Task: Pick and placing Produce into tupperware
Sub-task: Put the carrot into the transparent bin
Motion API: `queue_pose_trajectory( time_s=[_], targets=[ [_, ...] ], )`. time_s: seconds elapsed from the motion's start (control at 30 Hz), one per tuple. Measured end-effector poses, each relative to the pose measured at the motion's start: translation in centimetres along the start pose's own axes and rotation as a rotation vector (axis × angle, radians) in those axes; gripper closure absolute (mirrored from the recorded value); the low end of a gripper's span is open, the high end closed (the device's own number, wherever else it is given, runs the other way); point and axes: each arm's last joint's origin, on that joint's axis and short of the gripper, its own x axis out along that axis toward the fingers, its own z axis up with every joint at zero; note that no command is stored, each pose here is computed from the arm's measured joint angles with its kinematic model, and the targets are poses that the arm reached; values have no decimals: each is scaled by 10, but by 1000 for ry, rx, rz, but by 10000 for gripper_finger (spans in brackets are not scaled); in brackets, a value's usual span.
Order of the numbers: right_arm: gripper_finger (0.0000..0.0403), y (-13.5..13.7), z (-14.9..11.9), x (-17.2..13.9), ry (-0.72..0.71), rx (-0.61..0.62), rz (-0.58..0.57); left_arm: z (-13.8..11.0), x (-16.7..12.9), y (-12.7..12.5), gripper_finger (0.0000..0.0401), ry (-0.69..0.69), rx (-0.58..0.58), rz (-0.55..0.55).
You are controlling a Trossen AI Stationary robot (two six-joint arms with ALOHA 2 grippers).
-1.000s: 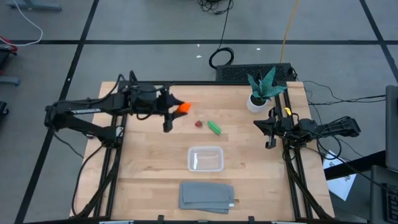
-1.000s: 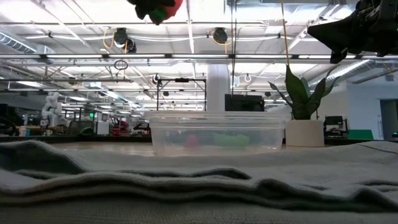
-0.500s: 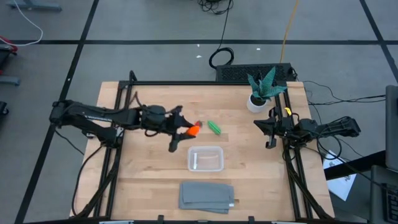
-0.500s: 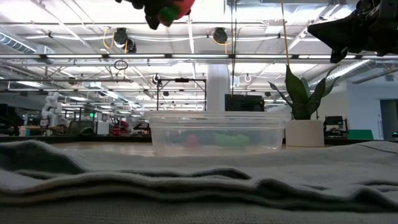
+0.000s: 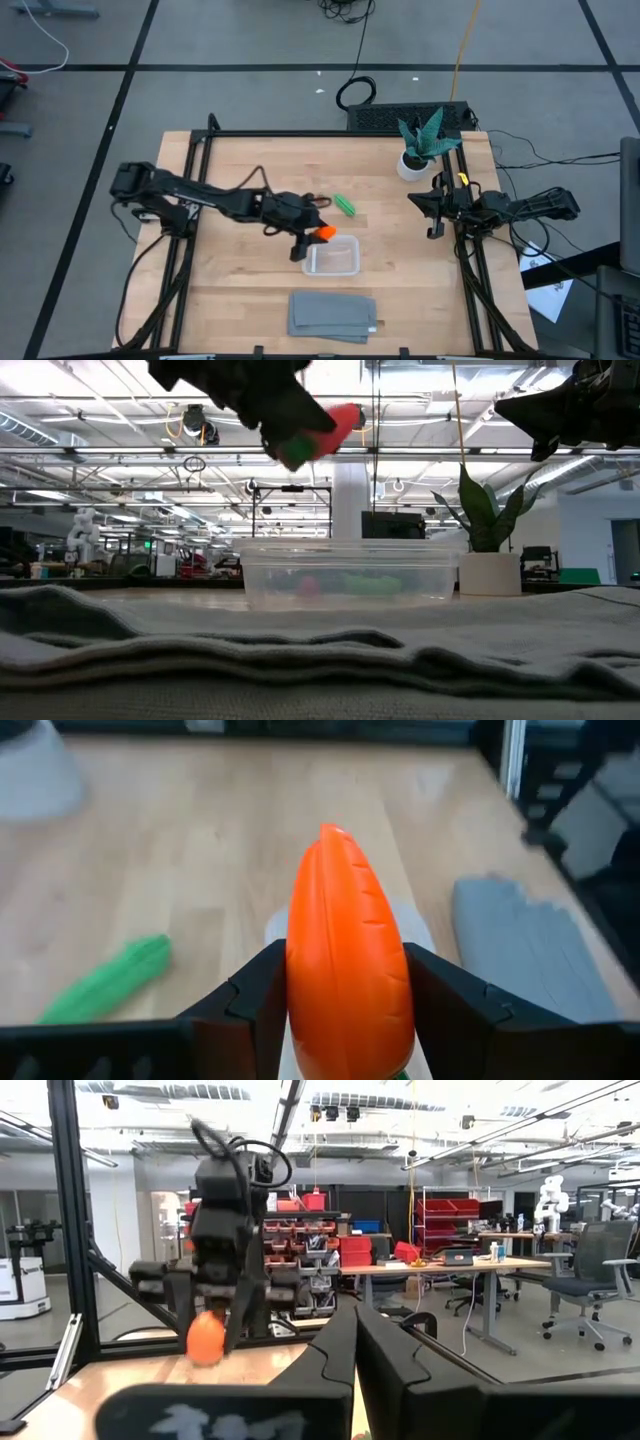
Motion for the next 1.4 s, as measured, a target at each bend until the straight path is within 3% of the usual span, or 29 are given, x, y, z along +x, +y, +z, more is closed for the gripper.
queue_pose_trajectory(
  time_s=[0.27, 0.53, 0.87, 1.4],
  targets=[
    [403, 0, 0, 0, 1, -3, 0, 3, 30, -2, 229, 226, 36, -4],
    [403, 0, 0, 0, 2, -2, 0, 7, 56, -15, 229, 338, 92, -95],
    [403, 0, 0, 0, 3, 0, 0, -8, 76, -18, 229, 415, 102, -90],
    [403, 0, 0, 0, -1, 2, 0, -17, 91, -17, 229, 409, 107, -68]
  ],
)
